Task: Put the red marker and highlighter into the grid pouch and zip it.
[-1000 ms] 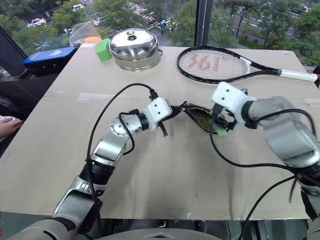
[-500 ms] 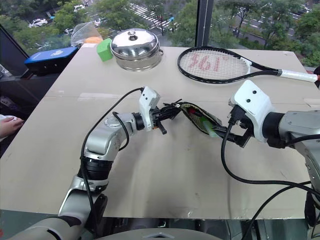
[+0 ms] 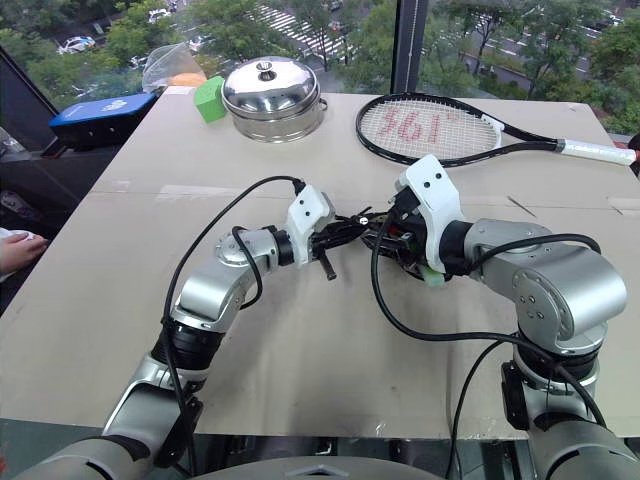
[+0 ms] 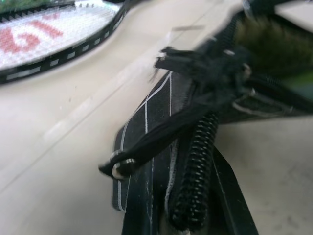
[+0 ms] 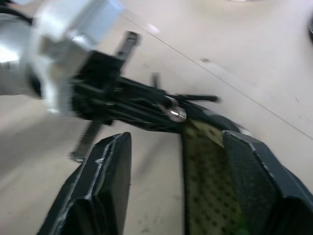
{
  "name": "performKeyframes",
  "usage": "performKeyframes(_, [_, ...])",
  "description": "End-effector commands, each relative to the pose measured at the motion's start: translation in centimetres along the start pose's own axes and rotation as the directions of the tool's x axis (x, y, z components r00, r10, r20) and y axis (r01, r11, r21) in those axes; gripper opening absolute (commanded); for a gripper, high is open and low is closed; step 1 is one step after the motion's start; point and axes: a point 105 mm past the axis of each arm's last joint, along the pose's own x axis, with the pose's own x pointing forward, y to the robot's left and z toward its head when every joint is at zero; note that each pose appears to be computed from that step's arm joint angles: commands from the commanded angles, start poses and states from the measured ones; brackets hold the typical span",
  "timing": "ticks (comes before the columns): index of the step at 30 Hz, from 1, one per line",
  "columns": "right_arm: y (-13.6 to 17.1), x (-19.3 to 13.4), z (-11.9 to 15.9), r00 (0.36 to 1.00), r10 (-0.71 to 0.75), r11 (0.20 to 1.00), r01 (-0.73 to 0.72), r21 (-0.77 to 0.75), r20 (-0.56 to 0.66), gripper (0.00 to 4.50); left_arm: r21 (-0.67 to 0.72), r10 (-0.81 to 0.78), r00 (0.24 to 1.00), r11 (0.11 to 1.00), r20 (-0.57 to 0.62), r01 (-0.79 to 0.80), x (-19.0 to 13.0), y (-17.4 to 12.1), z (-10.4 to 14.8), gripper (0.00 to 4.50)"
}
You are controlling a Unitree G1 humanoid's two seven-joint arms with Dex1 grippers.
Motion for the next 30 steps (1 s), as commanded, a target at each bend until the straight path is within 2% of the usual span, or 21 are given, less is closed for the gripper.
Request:
performKeyframes(1, [0.3, 0.5, 1.1, 1.0, -0.001, 0.999, 0.002, -0.041, 0.006, 3.23, 0.047, -0.015, 0.999, 0.999, 0.049, 0.013, -0.1, -0.4, 1.5, 0.0])
performKeyframes(9, [0.1, 2.3, 2.2, 1.0, -0.02, 0.984, 0.02, -0.178, 0.003, 3.23, 0.04, -0.015, 0.999, 0.999, 0.051, 0.013, -0.3, -0.4, 1.6, 0.0])
performKeyframes(12, [1.3, 1.5, 3.1, 0.998, 0.057, 0.963, -0.049, -0.266, 0.024, 3.23, 0.039, -0.014, 0.999, 0.999, 0.05, 0.012, -0.5, -0.4, 1.6, 0.0])
performKeyframes(17, [3.4, -0.6, 2.6, 0.978, 0.209, 0.914, -0.202, -0.351, -0.017, 3.23, 0.02, 0.002, 0.999, 1.0, 0.051, -0.003, -0.7, 0.0, 1.7, 0.0])
performKeyframes(22, [1.8, 0.2, 3.7, 0.991, 0.126, 0.928, -0.103, -0.359, 0.042, 3.23, 0.024, -0.007, 0.999, 1.0, 0.051, 0.006, -0.6, -0.2, 1.7, 0.0])
performKeyframes(30, [0.4, 2.6, 3.1, 0.997, 0.082, 0.938, -0.078, -0.337, -0.004, 3.23, 0.012, -0.035, 0.998, 0.999, 0.058, 0.034, -0.7, -0.5, 1.6, 0.0])
